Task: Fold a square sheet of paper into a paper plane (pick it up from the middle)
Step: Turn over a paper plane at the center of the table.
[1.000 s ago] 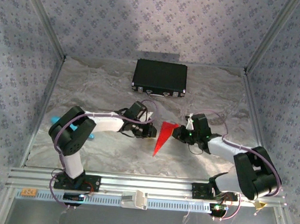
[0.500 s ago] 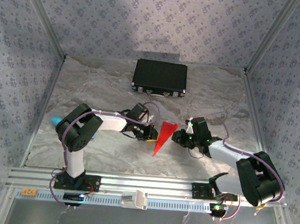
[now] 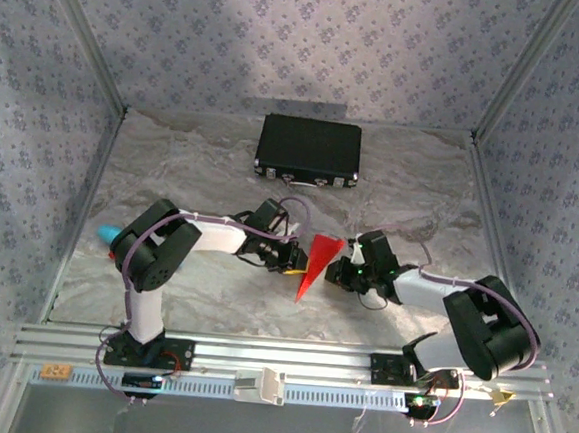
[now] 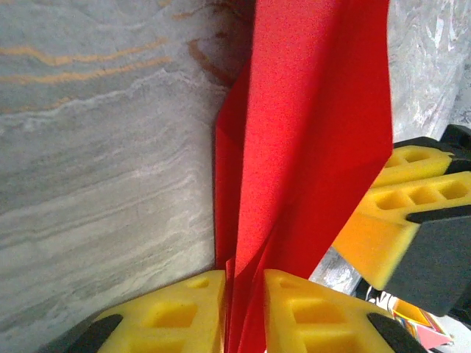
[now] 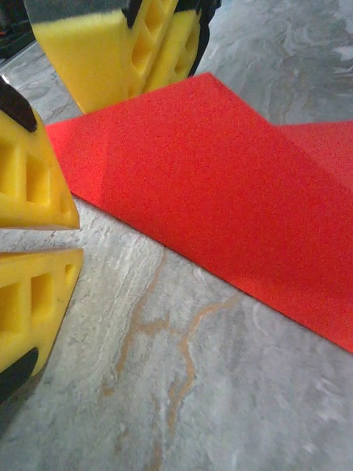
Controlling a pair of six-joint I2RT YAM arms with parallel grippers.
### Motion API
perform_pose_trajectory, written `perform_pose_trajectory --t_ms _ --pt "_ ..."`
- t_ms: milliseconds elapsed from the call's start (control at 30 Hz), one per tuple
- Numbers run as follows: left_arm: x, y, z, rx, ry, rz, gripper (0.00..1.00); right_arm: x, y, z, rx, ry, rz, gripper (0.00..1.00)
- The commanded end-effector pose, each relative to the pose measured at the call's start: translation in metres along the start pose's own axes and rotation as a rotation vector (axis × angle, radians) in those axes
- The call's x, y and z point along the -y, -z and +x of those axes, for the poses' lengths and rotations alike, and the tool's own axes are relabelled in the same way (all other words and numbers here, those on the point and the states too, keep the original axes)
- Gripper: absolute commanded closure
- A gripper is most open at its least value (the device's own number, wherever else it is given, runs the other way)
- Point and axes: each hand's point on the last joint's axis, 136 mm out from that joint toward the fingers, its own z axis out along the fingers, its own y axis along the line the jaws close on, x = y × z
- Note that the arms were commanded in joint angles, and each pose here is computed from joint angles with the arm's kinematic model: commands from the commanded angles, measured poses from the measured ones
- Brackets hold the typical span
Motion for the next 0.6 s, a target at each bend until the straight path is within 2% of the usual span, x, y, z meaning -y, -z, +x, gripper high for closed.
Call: perform_pose_trajectory --t_ms 0,567 --pt "0.008 -0.005 -0.001 -0.022 -0.008 0.035 0.8 -0.005 -0.006 0.007 -0.04 -0.004 -0.011 0.86" --pt "0.015 -0.011 0.012 -0.081 -0.022 0.082 0.81 -0.006 -0.01 0.013 -0.054 -0.001 -0.015 0.88"
